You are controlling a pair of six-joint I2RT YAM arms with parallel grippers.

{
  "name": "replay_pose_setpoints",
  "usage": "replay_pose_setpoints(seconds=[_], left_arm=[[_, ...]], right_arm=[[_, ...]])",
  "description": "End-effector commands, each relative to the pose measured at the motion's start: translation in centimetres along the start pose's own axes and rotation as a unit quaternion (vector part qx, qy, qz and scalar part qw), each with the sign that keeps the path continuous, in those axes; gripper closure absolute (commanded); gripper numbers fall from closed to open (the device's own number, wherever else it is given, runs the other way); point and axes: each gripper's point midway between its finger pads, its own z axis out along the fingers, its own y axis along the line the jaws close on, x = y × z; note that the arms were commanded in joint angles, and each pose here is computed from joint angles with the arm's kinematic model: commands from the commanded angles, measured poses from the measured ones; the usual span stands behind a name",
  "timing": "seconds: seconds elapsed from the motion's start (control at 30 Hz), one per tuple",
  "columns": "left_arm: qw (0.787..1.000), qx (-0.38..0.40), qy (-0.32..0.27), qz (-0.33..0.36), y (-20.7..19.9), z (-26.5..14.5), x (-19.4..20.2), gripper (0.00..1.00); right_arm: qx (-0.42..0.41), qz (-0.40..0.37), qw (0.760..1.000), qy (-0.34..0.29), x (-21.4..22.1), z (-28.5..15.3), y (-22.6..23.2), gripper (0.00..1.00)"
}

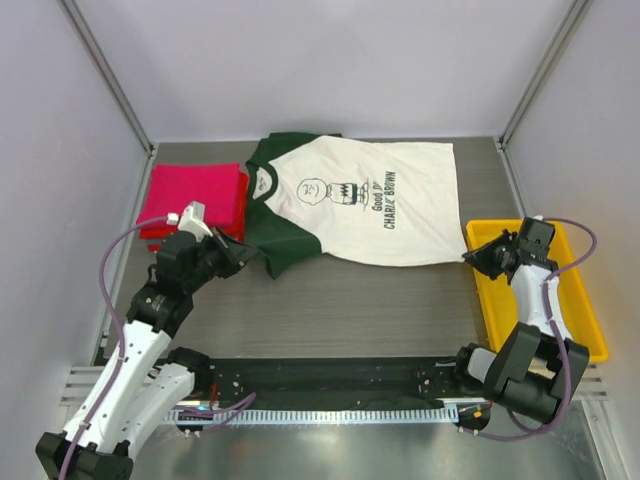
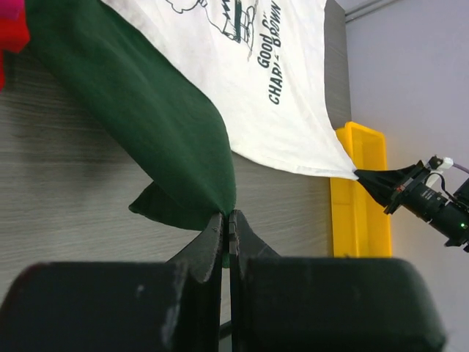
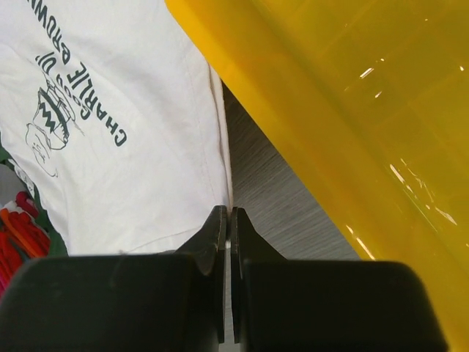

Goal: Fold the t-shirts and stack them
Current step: Fold the tshirt

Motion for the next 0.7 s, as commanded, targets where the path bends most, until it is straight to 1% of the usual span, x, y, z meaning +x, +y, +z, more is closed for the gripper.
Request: replay_pose_setpoints(seconds=[0.0,0.2,0.37,0.43,0.5,0.6,0.67], left_arm=[[1.0,0.007,0.001,0.001,-0.5,-1.6,0.2,1.0],[1.0,0.018,0.006,-0.009,0.0,-3.5,1.8,1.0],[1.0,0.016,-0.011,-0.023,0.7,-5.0,2.3,0.99],[0.999,0.004,-0.016,-0.031,0.9,-4.9,2.0,1.0],[0.999,-0.009,-0.003,-0.03,1.1,-4.1,2.0,1.0],[0.999,-0.026,0.007,-0.019,0.9,-2.8,1.1,1.0],[1.0,-0.028,0.0,-0.01,0.3,-2.3,0.0,1.0]], right_arm=[[0.01,-0.029,0.999,-0.013,0.4,-1.6,-0.4,0.99],[0.027,-0.04,0.998,-0.029,0.8,-2.5,-1.4,0.99],[0.024,-0.042,0.999,-0.011,2.0,-2.2,-1.5,0.99],[0.035,-0.044,0.998,-0.02,1.6,-2.2,-1.4,0.99],[0.043,-0.047,0.997,-0.032,1.1,-2.1,-1.2,0.99],[0.049,-0.053,0.997,-0.037,0.1,-1.7,-0.7,0.99],[0.058,-0.052,0.997,-0.029,-0.1,-1.1,-0.8,0.99]])
